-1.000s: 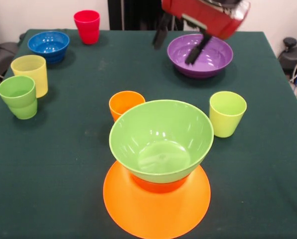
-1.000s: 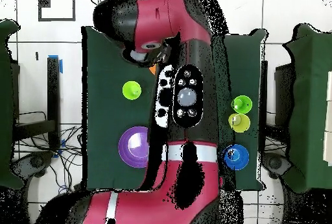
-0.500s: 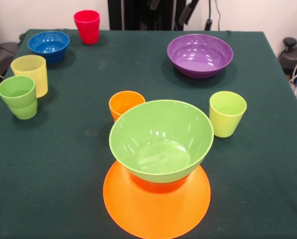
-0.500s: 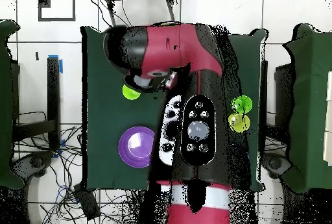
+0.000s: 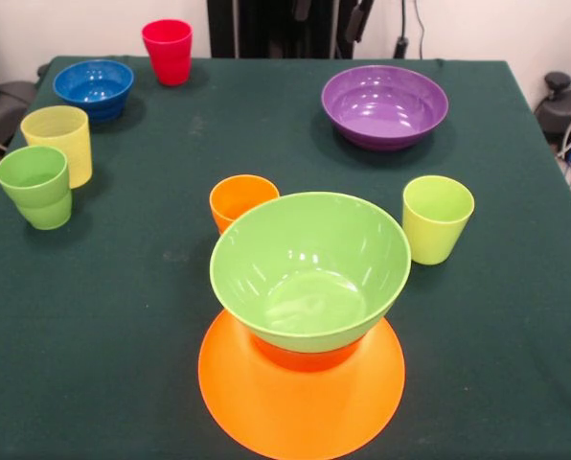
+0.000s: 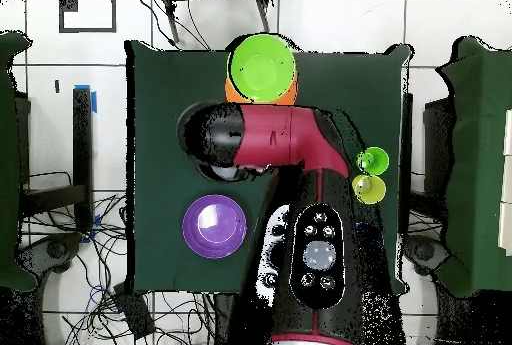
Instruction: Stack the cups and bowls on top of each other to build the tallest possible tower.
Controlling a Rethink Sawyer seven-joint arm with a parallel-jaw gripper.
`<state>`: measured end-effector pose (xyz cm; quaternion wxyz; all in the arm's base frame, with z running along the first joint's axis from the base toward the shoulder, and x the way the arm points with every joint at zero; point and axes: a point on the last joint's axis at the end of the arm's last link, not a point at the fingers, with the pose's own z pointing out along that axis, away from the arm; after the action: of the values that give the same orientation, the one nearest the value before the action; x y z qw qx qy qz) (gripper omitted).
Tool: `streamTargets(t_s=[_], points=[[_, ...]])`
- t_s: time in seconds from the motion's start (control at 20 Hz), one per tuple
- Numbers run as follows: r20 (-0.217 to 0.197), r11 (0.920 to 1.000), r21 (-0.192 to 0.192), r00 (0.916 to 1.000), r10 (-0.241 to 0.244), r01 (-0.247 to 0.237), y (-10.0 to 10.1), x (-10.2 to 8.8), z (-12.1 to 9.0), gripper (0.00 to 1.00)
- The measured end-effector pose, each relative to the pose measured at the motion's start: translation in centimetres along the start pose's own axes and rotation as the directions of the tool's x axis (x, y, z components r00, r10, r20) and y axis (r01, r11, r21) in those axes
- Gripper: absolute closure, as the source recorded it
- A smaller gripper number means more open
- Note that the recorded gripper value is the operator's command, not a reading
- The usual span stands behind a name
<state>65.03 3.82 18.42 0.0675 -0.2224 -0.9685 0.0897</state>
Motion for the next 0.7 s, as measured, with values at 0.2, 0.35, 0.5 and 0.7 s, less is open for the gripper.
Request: streamTargets(t_s=[0.2, 0.35, 0.5, 0.7], points=[[-0.02, 0.9991, -0.036, 0.9996, 0.02, -0.021, -0.2, 2.8, 2.3, 0.0], [-0.036, 0.998, -0.052, 0.9988, 0.032, -0.034, -0.3, 4.6, 3.8, 0.0], [-0.054, 0.9969, -0.065, 0.9977, 0.042, -0.045, -0.4, 6.5, 5.2, 0.0], [-0.072, 0.9948, -0.083, 0.9959, 0.054, -0.06, -0.5, 10.0, 7.1, 0.0]])
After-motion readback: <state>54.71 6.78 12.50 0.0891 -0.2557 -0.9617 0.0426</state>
